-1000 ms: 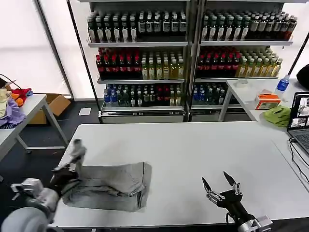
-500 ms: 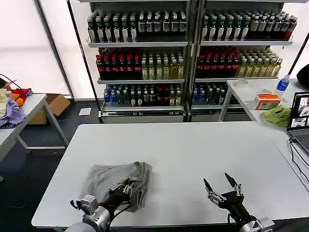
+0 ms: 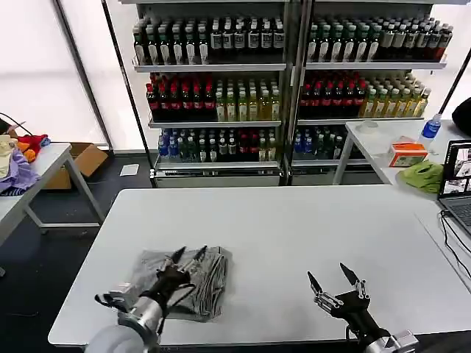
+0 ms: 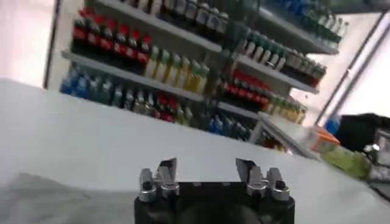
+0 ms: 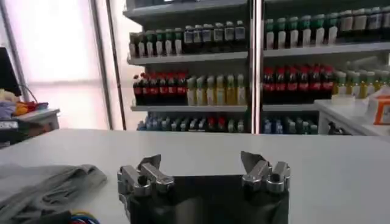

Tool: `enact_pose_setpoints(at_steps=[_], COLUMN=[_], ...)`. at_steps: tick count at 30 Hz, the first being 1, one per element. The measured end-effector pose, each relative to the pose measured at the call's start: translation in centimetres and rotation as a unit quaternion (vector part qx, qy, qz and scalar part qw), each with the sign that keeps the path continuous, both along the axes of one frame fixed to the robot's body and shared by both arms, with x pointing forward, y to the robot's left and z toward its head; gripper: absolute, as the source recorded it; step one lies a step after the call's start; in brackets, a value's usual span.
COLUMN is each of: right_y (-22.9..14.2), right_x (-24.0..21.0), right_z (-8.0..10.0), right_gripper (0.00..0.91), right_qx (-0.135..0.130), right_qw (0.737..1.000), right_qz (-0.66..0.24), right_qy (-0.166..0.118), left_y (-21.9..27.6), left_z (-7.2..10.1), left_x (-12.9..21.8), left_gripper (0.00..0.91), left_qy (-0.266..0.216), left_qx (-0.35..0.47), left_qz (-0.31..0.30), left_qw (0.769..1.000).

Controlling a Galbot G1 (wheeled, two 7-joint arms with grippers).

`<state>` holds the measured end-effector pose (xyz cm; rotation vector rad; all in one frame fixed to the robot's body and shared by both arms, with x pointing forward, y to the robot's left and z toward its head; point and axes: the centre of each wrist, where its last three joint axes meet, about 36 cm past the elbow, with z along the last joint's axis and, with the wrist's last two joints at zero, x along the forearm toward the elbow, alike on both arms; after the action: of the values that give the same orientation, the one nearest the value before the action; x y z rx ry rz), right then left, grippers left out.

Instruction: Fold and organize the clothes.

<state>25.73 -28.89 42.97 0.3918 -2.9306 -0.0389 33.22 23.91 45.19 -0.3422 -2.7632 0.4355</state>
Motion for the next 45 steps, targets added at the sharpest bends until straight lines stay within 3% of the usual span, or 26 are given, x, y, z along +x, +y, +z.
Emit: enact_pose_setpoints(at_steps=[10,18,19,20,21,22,37,45], right_y=[-0.3,-0.4,-0.4,-0.4,-0.3,-0.3,-0.2,-0.1], right_x=[0.2,0.2,0.2,0.2,0.2,0.2,0.1,0.2], right_z=[-0.3,-0.3,-0.3,-0.3,-0.3,-0.3,-0.3,-0.4], right_gripper=[0.907,0.907,0.907,0.907,0.907,0.907,0.907,0.907], right_qx=[-0.002,0.0,0.0,0.0,0.001,0.002,0.004,0.004], right_qw=[1.0,1.0,1.0,1.0,1.0,1.0,1.0,1.0], right_qz=[0.002,0.001,0.001,0.001,0.001,0.001,0.0,0.004], right_qy=[0.005,0.005,0.005,0.005,0.005,0.005,0.004,0.005], left_y=[5.2,7.0,7.1,7.2,7.2,7.3,6.1,6.9], left_z=[-2.6,-5.1,-5.3,-5.5,-5.7,-5.9,-6.7,-5.0], left_x=[-1.2,-1.5,-1.5,-1.5,-1.4,-1.4,-1.2,-1.5], left_gripper=[0.907,0.877,0.504,0.333,0.091,0.01,0.02,0.01], left_qy=[0.047,0.093,0.097,0.101,0.105,0.109,0.11,0.065], left_qx=[0.124,0.155,0.155,0.154,0.152,0.151,0.059,-0.002], left_qz=[0.06,0.084,0.085,0.086,0.087,0.087,0.093,0.119], left_qw=[0.989,0.98,0.979,0.979,0.979,0.979,0.988,0.991])
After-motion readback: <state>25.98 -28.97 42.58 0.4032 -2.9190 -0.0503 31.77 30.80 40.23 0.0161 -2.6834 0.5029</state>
